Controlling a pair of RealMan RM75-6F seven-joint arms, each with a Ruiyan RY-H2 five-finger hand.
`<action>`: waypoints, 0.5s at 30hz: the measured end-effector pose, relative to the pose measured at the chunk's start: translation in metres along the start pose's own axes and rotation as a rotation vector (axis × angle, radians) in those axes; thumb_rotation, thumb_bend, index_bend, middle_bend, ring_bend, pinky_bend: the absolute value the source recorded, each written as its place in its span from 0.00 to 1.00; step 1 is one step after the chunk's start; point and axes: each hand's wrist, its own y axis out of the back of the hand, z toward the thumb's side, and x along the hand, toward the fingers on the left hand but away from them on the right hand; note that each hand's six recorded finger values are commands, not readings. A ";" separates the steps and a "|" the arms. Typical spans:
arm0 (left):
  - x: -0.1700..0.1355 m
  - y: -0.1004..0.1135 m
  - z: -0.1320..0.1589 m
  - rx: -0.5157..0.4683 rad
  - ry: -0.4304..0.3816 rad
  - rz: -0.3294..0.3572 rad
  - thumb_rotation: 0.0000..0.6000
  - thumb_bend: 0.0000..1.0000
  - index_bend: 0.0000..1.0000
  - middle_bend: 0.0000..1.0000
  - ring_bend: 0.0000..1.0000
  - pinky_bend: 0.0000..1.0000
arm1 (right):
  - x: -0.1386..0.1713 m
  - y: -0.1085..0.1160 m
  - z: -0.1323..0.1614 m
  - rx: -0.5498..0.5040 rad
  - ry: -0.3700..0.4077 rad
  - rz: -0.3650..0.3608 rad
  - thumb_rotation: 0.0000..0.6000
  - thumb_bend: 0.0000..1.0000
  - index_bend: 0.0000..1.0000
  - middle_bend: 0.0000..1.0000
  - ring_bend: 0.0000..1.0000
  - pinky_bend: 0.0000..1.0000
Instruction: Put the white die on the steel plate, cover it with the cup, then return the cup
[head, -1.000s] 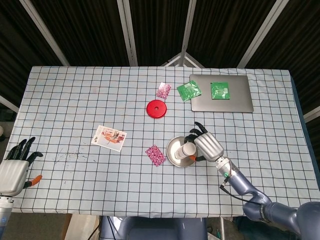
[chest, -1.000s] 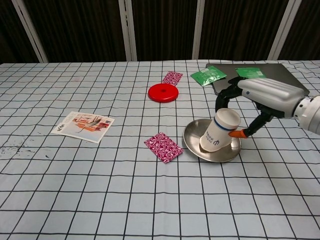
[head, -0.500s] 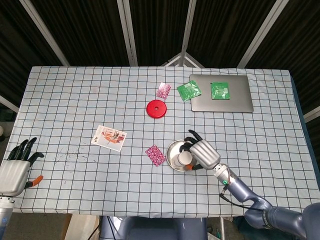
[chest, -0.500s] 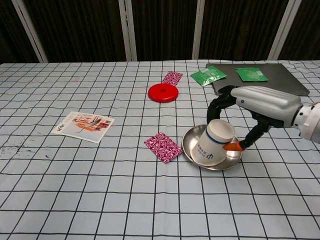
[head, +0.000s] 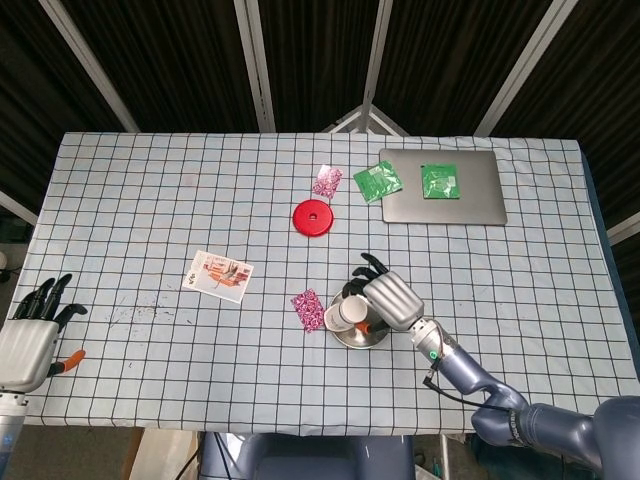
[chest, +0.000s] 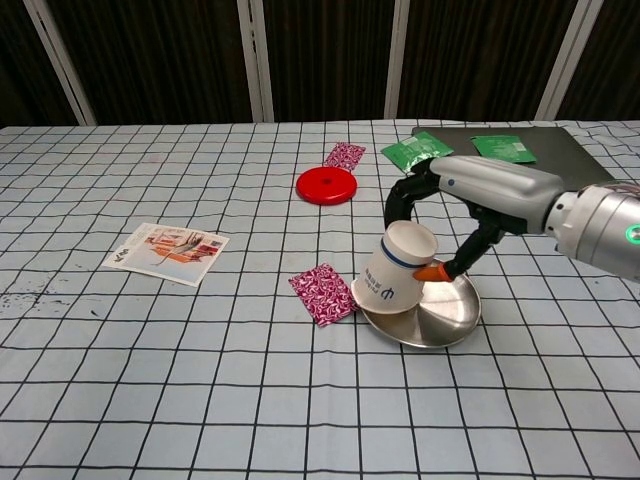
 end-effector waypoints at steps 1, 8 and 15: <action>0.000 0.000 0.000 0.000 0.001 0.000 1.00 0.24 0.35 0.00 0.00 0.13 | -0.001 0.003 -0.001 0.001 -0.004 -0.010 1.00 0.47 0.72 0.49 0.25 0.04; 0.000 0.001 -0.001 -0.001 0.002 0.002 1.00 0.24 0.35 0.00 0.00 0.13 | 0.004 0.026 -0.023 0.049 -0.055 -0.060 1.00 0.47 0.72 0.49 0.25 0.04; -0.001 0.000 0.001 0.001 -0.001 0.001 1.00 0.24 0.35 0.00 0.00 0.13 | 0.020 0.064 -0.057 0.140 -0.135 -0.110 1.00 0.47 0.72 0.49 0.25 0.04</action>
